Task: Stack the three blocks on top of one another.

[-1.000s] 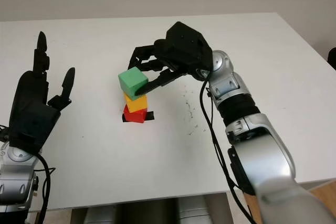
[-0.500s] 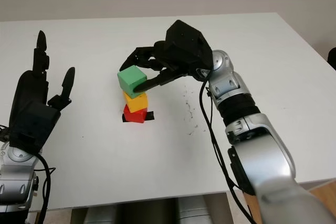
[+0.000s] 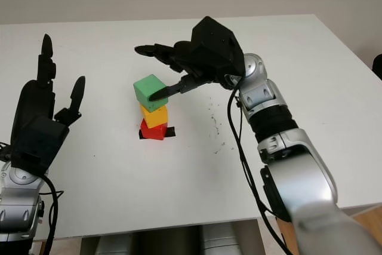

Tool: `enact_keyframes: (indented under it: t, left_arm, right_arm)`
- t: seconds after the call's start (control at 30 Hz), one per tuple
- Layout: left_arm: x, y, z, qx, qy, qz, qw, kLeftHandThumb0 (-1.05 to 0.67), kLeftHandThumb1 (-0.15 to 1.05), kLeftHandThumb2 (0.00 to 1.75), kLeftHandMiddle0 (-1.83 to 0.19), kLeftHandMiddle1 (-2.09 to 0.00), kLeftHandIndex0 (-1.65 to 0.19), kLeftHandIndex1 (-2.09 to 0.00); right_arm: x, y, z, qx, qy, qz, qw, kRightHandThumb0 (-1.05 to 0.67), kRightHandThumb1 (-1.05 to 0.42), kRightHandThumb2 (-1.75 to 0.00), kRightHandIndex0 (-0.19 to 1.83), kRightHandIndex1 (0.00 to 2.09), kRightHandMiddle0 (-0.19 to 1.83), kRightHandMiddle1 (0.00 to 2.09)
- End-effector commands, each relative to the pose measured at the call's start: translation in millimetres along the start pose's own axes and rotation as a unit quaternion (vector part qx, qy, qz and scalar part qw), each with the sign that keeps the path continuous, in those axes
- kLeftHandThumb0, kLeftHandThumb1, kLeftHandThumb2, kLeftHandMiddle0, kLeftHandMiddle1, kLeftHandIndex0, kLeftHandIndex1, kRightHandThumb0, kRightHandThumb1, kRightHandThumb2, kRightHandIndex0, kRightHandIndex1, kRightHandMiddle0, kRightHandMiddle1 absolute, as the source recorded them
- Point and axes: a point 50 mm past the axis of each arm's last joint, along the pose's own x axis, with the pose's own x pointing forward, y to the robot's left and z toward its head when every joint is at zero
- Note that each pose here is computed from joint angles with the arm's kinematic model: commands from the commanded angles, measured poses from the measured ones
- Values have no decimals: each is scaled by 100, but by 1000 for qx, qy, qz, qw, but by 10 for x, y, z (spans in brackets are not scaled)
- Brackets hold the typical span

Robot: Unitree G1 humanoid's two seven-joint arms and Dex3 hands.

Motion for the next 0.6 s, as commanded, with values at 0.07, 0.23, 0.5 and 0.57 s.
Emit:
enact_keyframes:
  t: [0.07,0.23,0.5,0.57]
  left_arm:
    - [11,5,18,-4,-8,4,1000,-68,105,65,13,-6,15,-6]
    - [13,16,17,-6,-11,6,1000,-67,105,64,14,-5,16,-5]
    - [24,21,11,-12,-9,9,1000,-66,105,66,15,-5,16,-5]
    - [26,27,5,-16,-9,10,1000,-65,105,66,15,-5,16,-5]
  right_arm:
    - [-104,-94,89,-11,-16,-2,1000,-75,-88,-6,-19,0,-12,9]
    - [-222,-185,161,-1,-50,21,999,-79,-87,-5,-19,0,-19,1]
    - [-439,-330,52,72,-69,-80,992,-92,-104,-55,-19,0,-19,0]
    - [-453,-334,-25,111,-76,-116,984,-91,-105,-63,-19,0,-19,0]
